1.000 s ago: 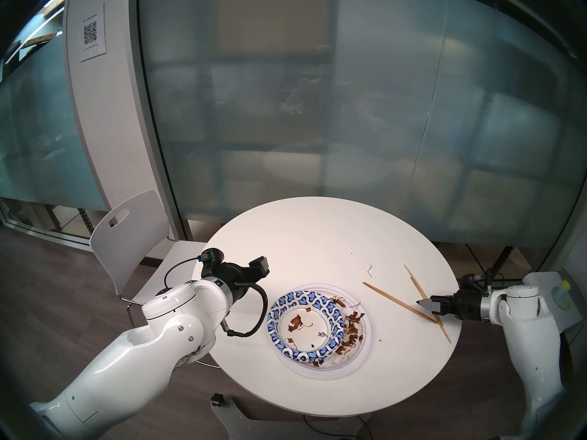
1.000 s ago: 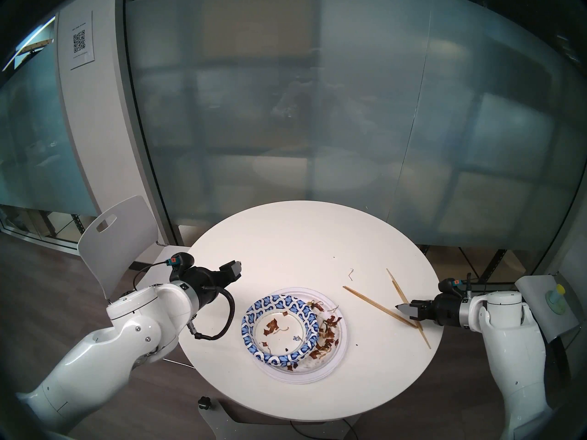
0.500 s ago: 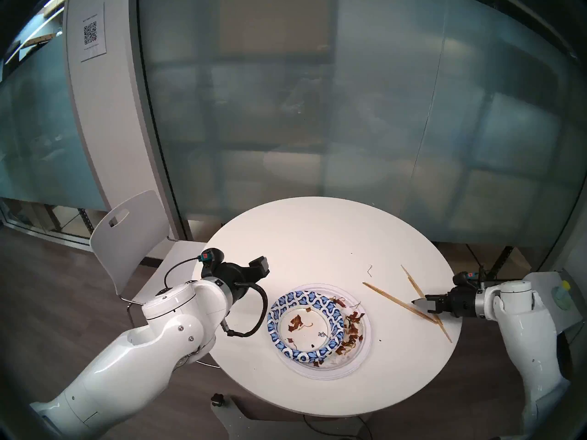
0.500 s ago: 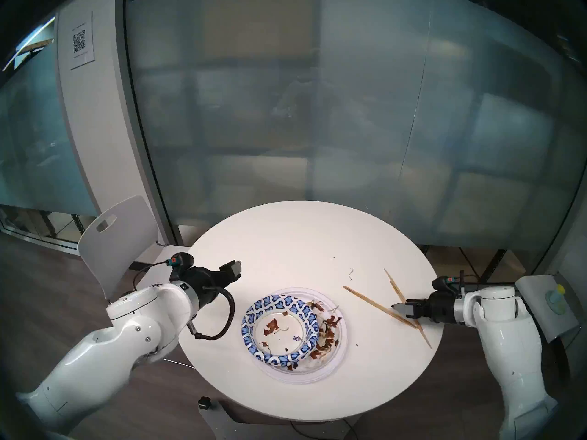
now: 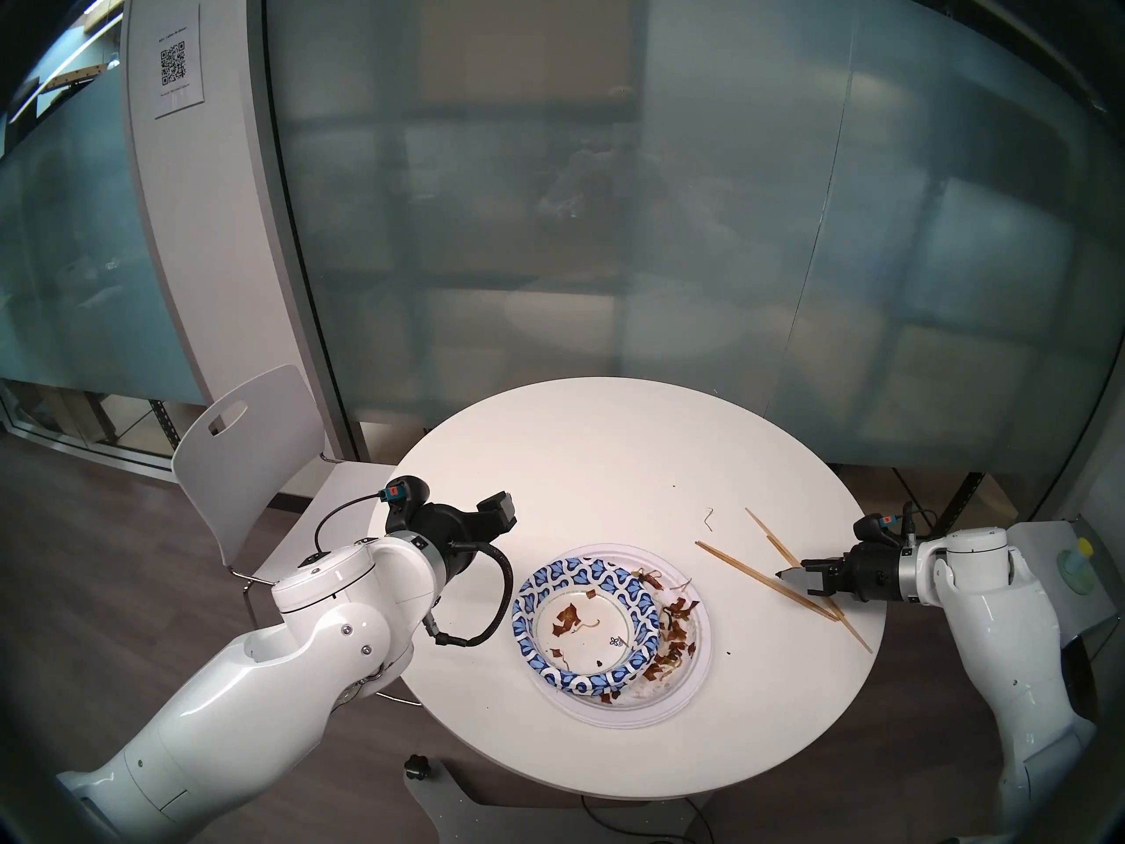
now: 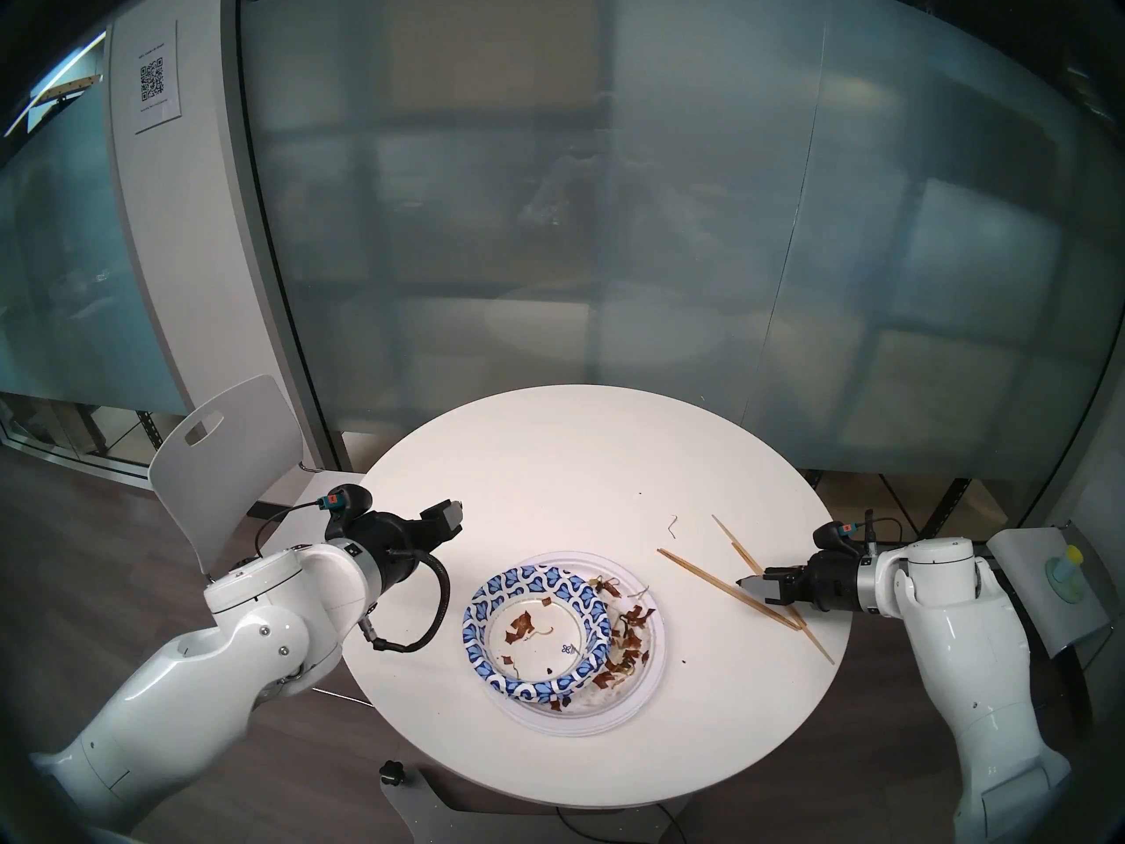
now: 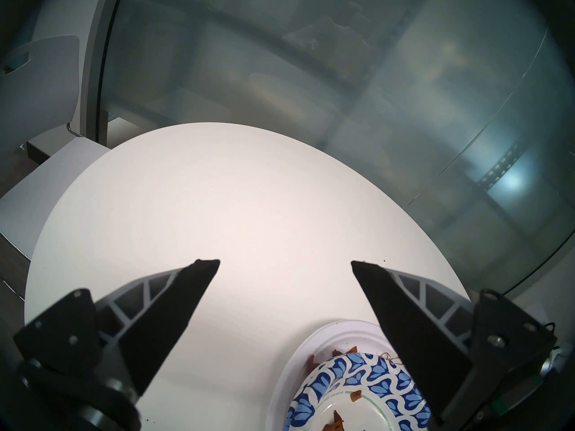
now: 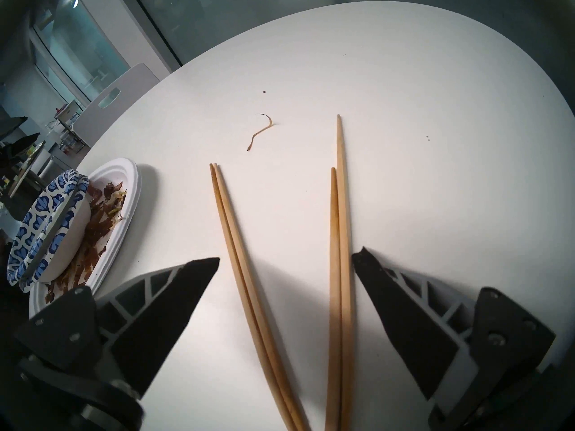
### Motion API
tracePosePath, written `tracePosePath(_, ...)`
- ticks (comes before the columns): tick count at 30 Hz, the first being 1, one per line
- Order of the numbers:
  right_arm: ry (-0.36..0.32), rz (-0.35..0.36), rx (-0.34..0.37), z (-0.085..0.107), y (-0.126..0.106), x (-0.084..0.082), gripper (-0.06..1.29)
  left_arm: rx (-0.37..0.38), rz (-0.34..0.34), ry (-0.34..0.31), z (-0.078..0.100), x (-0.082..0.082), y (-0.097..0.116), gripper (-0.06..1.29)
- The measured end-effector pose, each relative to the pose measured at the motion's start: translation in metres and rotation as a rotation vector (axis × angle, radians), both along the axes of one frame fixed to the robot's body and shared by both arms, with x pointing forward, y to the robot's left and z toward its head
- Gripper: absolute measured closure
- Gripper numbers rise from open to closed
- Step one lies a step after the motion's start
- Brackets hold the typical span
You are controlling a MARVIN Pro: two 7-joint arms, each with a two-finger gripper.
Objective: Stack the plates into one stack
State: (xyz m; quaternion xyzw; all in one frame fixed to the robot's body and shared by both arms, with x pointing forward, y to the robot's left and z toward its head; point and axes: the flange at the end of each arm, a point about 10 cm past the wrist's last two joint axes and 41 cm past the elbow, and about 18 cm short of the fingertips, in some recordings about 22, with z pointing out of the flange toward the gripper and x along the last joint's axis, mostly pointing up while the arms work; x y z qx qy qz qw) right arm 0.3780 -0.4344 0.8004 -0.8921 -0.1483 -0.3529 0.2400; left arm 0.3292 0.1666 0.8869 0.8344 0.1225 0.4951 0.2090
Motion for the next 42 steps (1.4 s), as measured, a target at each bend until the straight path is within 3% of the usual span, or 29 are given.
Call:
tracePosePath(24,0.018,0.076,-0.019,-0.002,0.025,0.002,0.01,0.0,0.0,0.0,0.0,0.0,0.0,0.03)
tracePosePath(42,0.029,0.109,-0.04,0.0,0.035,-0.01,0.01,0.0,0.0,0.0,0.0,0.0,0.0,0.03)
